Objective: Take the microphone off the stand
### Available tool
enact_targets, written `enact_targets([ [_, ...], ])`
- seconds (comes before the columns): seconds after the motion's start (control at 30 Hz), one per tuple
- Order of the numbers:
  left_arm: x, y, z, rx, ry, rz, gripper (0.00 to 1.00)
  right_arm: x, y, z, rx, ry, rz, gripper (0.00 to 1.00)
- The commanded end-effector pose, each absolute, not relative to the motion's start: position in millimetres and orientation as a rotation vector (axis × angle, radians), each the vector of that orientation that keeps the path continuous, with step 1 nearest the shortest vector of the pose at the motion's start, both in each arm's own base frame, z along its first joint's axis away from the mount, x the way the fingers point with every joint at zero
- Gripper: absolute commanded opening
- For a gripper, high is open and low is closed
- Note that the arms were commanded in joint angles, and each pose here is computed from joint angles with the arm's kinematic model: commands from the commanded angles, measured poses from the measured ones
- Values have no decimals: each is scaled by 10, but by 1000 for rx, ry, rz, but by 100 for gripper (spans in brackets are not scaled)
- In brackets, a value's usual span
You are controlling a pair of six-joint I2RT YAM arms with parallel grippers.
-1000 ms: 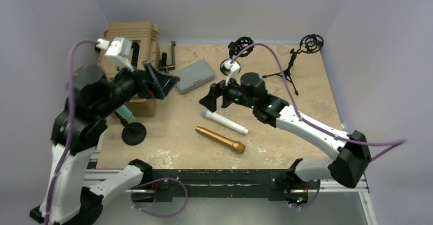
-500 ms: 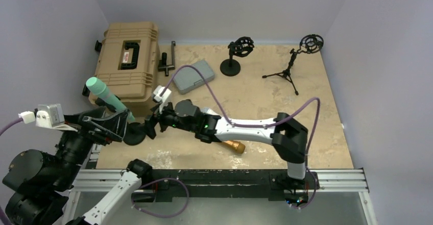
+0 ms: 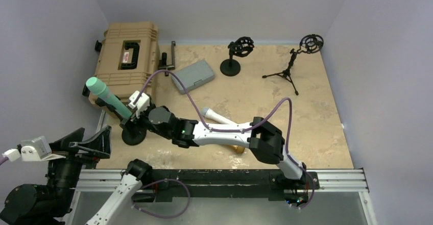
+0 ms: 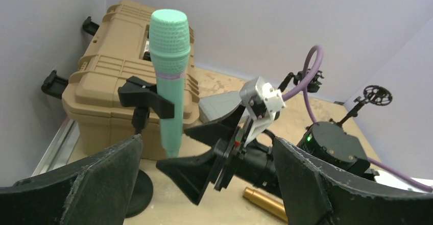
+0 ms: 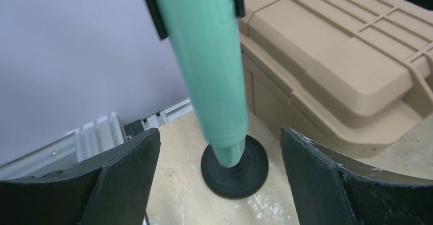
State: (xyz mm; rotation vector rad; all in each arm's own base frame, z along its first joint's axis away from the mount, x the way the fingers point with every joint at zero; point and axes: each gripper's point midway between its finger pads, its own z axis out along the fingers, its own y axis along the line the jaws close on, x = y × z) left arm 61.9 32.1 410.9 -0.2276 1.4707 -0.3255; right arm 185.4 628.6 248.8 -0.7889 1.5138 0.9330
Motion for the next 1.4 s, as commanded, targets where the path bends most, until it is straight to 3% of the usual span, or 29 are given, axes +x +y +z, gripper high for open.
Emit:
enact_targets([
  [0.0, 624, 433, 3915, -233, 1505, -231, 96, 2011, 6324, 2834, -713, 1468, 903, 84],
  [0.47, 619, 501, 3764, -262, 1533, -193, 96, 2043, 6506, 2922, -723, 1406, 885, 67],
  [0.67, 699, 418, 3751, -276, 1545, -231, 96, 2004, 6442, 3014, -750, 1366, 902, 46],
  [0.73, 730, 377, 3761, -282, 1549, -252, 96, 1985, 6425, 3064, -784, 1345, 913, 31],
  [0.83, 764, 349, 3762, -299, 1555, -269, 96, 1975, 6391, 3119, -816, 1329, 930, 2],
  [1.1, 778, 347, 3817, -312, 1538, -280, 94, 1826, 6150, 3317, -985, 1274, 1044, 0],
  [1.37, 898, 248, 3759, -305, 1572, -293, 93, 2157, 5602, 3161, -1060, 1326, 1053, 0],
])
